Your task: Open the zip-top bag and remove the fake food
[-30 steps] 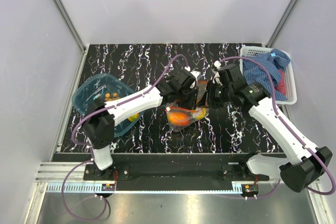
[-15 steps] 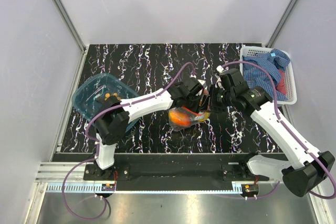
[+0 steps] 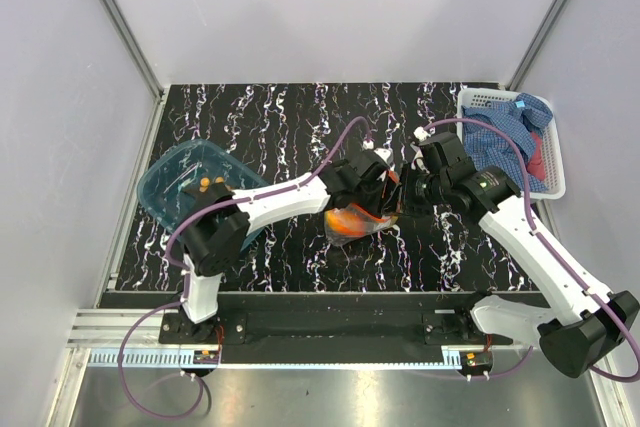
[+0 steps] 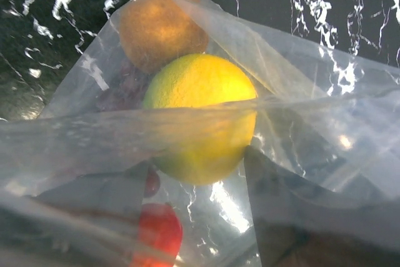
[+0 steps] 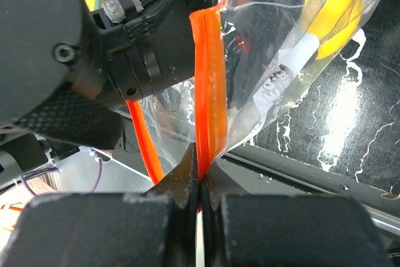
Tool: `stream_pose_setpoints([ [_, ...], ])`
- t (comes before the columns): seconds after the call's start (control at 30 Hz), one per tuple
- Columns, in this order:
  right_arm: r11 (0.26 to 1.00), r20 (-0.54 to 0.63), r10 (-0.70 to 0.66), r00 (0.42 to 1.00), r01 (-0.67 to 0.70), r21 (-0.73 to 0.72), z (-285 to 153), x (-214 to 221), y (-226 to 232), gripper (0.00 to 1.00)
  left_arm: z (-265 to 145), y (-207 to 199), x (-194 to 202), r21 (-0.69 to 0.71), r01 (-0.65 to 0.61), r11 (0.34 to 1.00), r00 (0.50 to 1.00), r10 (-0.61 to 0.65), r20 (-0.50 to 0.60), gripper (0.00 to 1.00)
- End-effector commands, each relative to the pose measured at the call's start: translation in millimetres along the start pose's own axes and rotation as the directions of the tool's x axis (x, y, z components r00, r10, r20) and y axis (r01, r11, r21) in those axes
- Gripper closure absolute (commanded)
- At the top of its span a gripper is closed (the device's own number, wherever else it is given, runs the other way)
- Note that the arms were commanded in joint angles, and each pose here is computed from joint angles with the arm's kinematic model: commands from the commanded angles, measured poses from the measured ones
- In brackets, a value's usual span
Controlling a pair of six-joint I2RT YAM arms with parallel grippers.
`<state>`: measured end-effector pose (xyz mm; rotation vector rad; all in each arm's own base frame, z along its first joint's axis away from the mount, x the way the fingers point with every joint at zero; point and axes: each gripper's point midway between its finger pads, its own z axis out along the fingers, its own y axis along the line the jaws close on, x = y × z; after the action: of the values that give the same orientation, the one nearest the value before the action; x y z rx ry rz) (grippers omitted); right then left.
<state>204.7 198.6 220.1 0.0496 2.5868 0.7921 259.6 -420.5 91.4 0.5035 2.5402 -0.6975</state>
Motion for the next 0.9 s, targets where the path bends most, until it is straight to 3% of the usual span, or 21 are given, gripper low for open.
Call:
stream_pose_setpoints([
  [0.0, 1.000, 0.036, -0.016, 0.999, 0.016, -0.019, -7, -6, 6, 1.00, -19, -2, -34, -0.015, -0.024, 1.000, 0.990, 0.026, 0.138, 0.77],
  [0.03, 1.000, 0.036, -0.014, 0.999, 0.015, -0.016, -7, -6, 5, 1.00, -19, -2, -34, -0.016, -0.026, 1.000, 0.990, 0.028, 0.137, 0.83],
  [0.27, 1.000, 0.039, -0.025, 0.999, 0.025, -0.002, -5, -7, 3, 1.00, -49, 2, -41, -0.060, -0.075, 0.995, 0.985, 0.083, 0.154, 1.00],
  [0.57, 0.999, 0.036, -0.041, 0.999, 0.041, 0.008, 1, -11, 2, 1.00, -111, 5, -55, -0.121, -0.145, 0.982, 0.967, 0.167, 0.195, 1.00],
  [0.67, 0.999, 0.038, -0.043, 0.998, 0.043, 0.000, 2, -14, 4, 1.00, -111, -6, -53, -0.062, -0.165, 0.984, 0.970, 0.173, 0.173, 1.00],
  [0.87, 0.999, 0.040, -0.040, 0.998, 0.041, -0.023, -1, -15, 11, 1.00, -70, -15, -44, -0.024, -0.066, 0.998, 0.994, 0.068, 0.082, 0.74],
])
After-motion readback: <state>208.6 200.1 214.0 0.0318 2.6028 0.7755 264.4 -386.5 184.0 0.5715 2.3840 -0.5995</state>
